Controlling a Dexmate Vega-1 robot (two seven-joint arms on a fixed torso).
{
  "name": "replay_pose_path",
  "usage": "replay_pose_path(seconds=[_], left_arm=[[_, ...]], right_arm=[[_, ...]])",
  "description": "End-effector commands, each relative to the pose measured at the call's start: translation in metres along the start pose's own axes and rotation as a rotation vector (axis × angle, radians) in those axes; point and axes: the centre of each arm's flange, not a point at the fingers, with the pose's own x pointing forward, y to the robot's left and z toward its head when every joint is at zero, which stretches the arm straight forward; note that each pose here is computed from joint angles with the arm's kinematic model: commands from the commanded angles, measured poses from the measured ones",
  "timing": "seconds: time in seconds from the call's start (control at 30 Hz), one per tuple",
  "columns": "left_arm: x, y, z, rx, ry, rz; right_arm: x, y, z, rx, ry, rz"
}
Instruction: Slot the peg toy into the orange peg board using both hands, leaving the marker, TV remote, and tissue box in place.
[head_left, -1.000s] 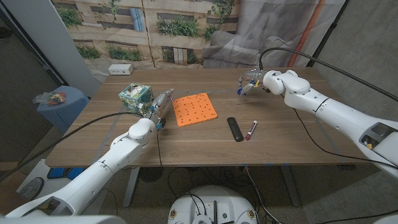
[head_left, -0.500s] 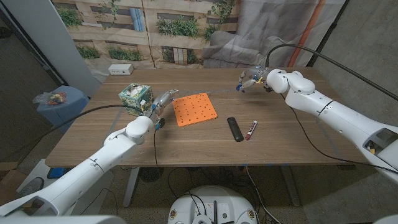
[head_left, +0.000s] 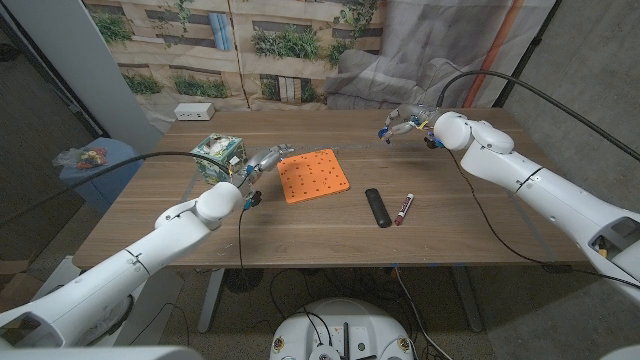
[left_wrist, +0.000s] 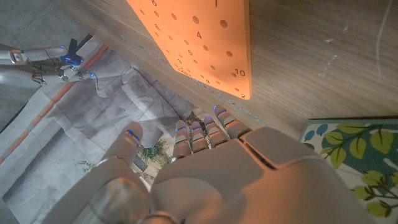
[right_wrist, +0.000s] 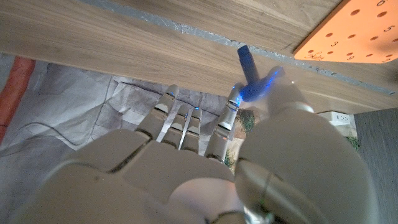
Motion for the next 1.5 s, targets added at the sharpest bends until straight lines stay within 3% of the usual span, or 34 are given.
replay_pose_path(seconds=[0.03, 0.4, 0.67, 1.0, 1.1, 1.5], left_arm=[[-0.012, 0.001, 0.012, 0.218, -0.039, -0.048], [-0.020, 0.002, 0.018, 0.429, -0.060, -0.079], [-0.024, 0.001, 0.016, 0.552, -0.062, -0.106], [-0.029, -0.010, 0.013, 0.700, -0.063, -0.143], [-0.028, -0.014, 0.013, 0.751, -0.039, -0.175], [-0.023, -0.035, 0.005, 0.817, -0.065, -0.188]], right_arm=[[-0.005, -0.001, 0.000, 0.163, -0.024, -0.060], [-0.005, 0.008, -0.002, 0.303, -0.040, -0.111], [-0.004, 0.015, 0.003, 0.364, -0.051, -0.133], [-0.002, 0.020, 0.005, 0.399, -0.065, -0.141], [-0.002, 0.022, 0.005, 0.409, -0.068, -0.144], [0.000, 0.029, 0.007, 0.427, -0.075, -0.143]])
